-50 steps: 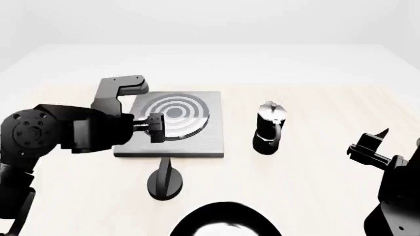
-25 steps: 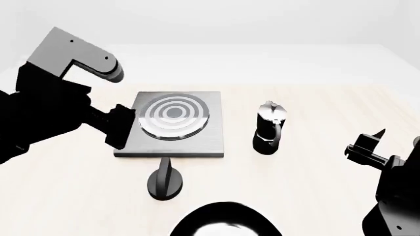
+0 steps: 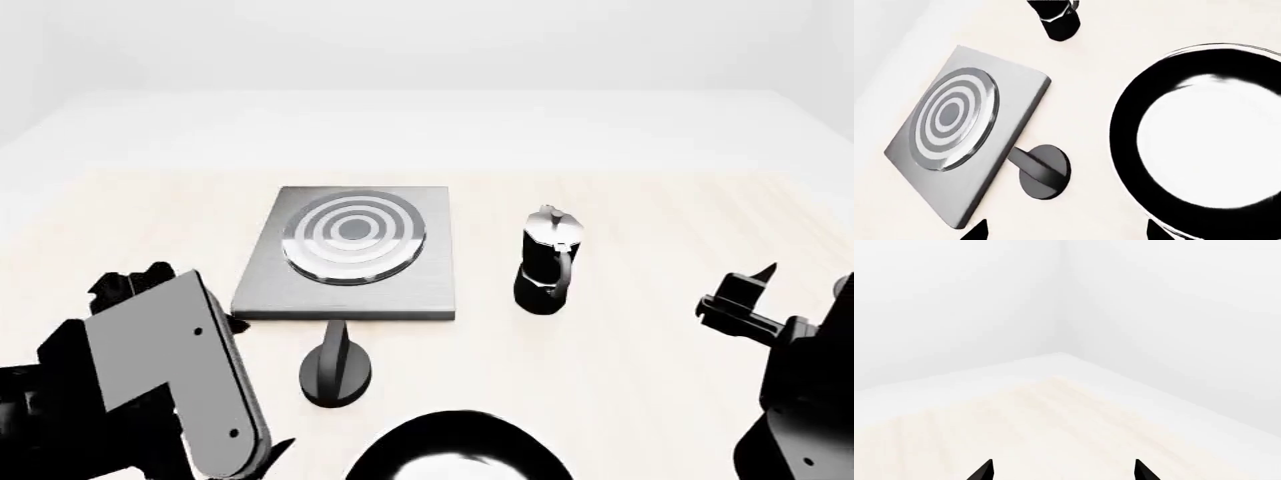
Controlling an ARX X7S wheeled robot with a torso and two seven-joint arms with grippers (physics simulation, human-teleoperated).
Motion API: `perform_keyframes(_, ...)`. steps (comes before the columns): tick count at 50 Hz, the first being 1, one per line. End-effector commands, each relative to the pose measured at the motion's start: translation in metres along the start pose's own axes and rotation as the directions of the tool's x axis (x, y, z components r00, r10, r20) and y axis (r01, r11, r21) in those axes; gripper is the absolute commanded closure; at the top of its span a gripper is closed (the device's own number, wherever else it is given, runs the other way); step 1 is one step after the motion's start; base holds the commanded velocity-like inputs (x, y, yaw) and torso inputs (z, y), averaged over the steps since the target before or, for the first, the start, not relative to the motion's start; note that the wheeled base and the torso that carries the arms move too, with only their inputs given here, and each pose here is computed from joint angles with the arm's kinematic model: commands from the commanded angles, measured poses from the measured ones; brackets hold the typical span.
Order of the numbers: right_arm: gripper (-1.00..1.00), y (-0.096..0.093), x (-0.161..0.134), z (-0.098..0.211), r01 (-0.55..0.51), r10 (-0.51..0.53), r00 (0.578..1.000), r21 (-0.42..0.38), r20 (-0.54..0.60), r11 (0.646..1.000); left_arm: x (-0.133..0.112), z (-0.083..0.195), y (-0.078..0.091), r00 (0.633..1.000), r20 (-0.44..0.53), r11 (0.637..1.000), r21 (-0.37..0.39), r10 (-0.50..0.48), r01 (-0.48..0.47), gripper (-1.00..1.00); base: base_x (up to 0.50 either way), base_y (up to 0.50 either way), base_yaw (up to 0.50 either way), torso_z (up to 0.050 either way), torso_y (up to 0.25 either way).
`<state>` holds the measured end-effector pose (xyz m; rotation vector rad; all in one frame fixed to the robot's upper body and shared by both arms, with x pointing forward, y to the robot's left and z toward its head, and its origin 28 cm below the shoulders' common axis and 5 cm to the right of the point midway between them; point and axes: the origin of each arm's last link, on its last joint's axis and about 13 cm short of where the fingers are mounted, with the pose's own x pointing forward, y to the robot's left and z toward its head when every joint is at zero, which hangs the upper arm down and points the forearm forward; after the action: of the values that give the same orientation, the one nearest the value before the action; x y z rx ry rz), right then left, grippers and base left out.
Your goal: Turn on the stove and put the frying pan on it.
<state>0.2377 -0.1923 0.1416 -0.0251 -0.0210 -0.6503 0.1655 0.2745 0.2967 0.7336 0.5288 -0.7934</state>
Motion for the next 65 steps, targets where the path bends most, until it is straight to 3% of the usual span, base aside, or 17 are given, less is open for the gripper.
perform_keyframes(1, -1.0, 0.001, 0.0, -0.001, -0.003, 0.003, 1.0, -0.005, -0.002, 1.0, -0.006, -0.01, -0.017, 0.995, -0.055, 0.995, 0.05, -0.087, 0.09, -1.0, 0.0, 0.0, 0.0, 0.0, 0.0)
perform_keyframes(9, -1.0, 0.001, 0.0, -0.001, 0.0, 0.0, 1.0, -0.005, -0.004, 1.0, -0.006, -0.021, -0.032, 0.986, -0.105, 0.989, 0.054, -0.13, 0.136, -1.0, 0.0, 0.0, 0.0, 0.0, 0.0)
perform_keyframes(23, -1.0, 0.001, 0.001, -0.001, 0.008, -0.008, 1.0, -0.01, -0.013, 1.0, 0.002, -0.028, -0.043, 0.971, -0.14, 0.977, 0.055, -0.196, 0.206, -1.0, 0.0, 0.0, 0.0, 0.0, 0.0)
perform_keyframes(41, -1.0, 0.001, 0.001, 0.0, 0.01, -0.01, 1.0, -0.012, -0.018, 1.0, 0.003, -0.028, -0.035, 0.976, -0.15, 0.987, 0.021, -0.156, 0.161, -1.0, 0.0, 0.0, 0.0, 0.0, 0.0)
perform_keyframes(53, -1.0, 0.002, 0.0, 0.0, 0.008, -0.008, 1.0, -0.014, -0.011, 1.0, 0.017, -0.036, -0.038, 0.962, -0.165, 0.974, 0.021, -0.218, 0.225, -1.0, 0.0, 0.0, 0.0, 0.0, 0.0)
perform_keyframes(65, -1.0, 0.003, 0.0, 0.0, 0.006, -0.006, 1.0, -0.014, -0.009, 1.0, 0.023, -0.043, -0.036, 0.954, -0.203, 0.974, 0.007, -0.22, 0.226, -1.0, 0.0, 0.0, 0.0, 0.0, 0.0)
